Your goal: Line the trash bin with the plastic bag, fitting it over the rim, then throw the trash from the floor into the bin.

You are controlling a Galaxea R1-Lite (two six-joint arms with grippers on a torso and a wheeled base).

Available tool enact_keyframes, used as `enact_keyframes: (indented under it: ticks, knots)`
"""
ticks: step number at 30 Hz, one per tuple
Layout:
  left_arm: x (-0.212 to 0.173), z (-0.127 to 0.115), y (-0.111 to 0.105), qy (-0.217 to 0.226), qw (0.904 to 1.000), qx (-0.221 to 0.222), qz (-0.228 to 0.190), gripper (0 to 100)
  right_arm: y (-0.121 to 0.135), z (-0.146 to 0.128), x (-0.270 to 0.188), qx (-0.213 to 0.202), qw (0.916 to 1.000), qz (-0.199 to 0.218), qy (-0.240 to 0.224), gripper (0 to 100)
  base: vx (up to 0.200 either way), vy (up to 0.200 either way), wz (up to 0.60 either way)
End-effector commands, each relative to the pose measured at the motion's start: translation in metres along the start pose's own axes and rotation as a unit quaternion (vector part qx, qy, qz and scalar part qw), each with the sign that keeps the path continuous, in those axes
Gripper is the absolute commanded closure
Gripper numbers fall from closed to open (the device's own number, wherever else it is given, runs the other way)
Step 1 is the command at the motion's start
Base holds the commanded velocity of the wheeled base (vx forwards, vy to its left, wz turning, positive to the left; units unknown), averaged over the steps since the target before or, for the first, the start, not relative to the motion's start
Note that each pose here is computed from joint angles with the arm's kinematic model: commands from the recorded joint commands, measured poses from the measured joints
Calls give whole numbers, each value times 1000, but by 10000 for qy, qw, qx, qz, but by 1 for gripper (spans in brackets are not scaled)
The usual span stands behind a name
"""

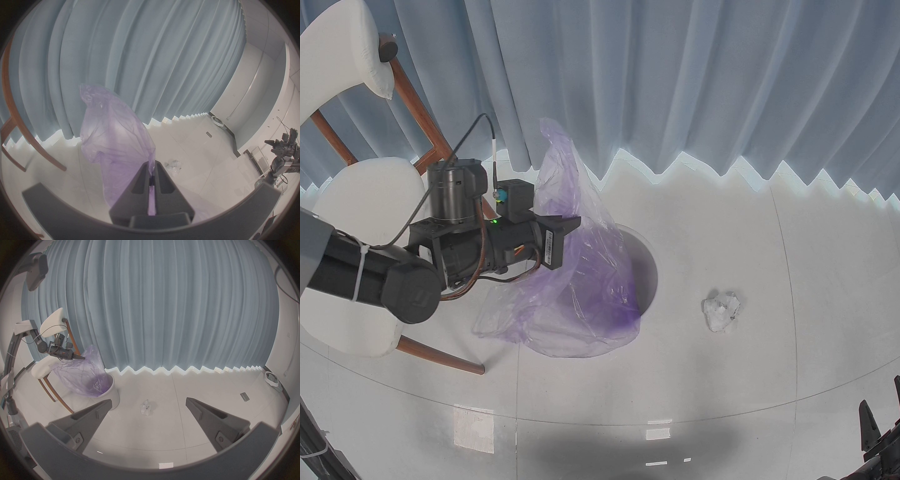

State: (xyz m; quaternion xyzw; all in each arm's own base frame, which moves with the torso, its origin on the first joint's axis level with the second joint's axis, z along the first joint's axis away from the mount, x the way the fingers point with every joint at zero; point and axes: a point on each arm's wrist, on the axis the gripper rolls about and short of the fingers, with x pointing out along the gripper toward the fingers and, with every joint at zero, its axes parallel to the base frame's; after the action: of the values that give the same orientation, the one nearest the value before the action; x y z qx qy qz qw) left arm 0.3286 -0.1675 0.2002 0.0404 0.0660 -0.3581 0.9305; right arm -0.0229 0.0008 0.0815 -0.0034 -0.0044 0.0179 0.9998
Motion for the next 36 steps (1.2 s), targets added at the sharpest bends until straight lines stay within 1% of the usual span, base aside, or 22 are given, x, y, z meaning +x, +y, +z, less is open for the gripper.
enact_keyframes:
  ticks: [1,3,6,7,8,9,12,13,14,17,18,19,22,25,30,33,36]
  knots:
    - [28,-13,3,99,9999,-75,29,100,0,-5,0,-5,10000,5,5,0,0,0,0]
    - [44,-10,6,-26,9999,-140,37,100,0,-5,0,3,10000,5,5,0,0,0,0]
    - [49,-8,2,-71,9998,-209,-30,100,0,-5,0,-5,10000,5,5,0,0,0,0]
    - [52,-11,-12,-16,9994,-312,-146,100,0,-5,0,-5,10000,13,5,0,0,0,0]
    - [52,-11,-13,-9,9994,-319,-153,100,0,-5,0,-5,10000,13,5,0,0,0,0]
    - [54,-20,-27,138,9990,-370,-231,100,0,-5,0,-5,10000,13,5,0,0,0,0]
    - [59,-21,-41,153,9985,-416,-312,100,0,-5,0,-5,10000,13,5,0,0,0,0]
    - [59,-21,-41,153,9985,-416,-312,100,0,-5,0,-5,10000,13,5,0,0,0,0]
    - [61,-21,-54,139,9978,-513,-384,100,0,-5,0,-5,10000,13,5,0,0,0,0]
    - [65,-26,-54,160,9968,-700,-351,100,0,-5,0,-5,10000,13,5,0,0,0,0]
    - [65,-26,-54,160,9968,-700,-351,100,0,-5,0,-5,10000,13,5,0,0,0,0]
    - [64,-24,-48,140,9957,-869,-304,100,0,-5,0,3,10000,13,5,0,0,0,0]
    - [61,-22,-43,137,9956,-887,-259,100,0,-5,0,-5,10000,13,5,0,0,0,0]
    - [59,-23,-43,152,9956,-889,-251,100,0,-5,0,-5,10000,13,5,0,0,0,0]
    - [56,-18,-48,109,9958,-858,-298,100,0,-5,0,-5,10000,13,5,0,200,0,0]
    - [55,-14,-54,68,9957,-838,-375,100,0,-5,0,-5,10000,13,5,0,200,0,0]
    - [54,-14,-55,99,9957,-848,-366,100,0,-5,0,3,10000,13,5,0,200,0,0]
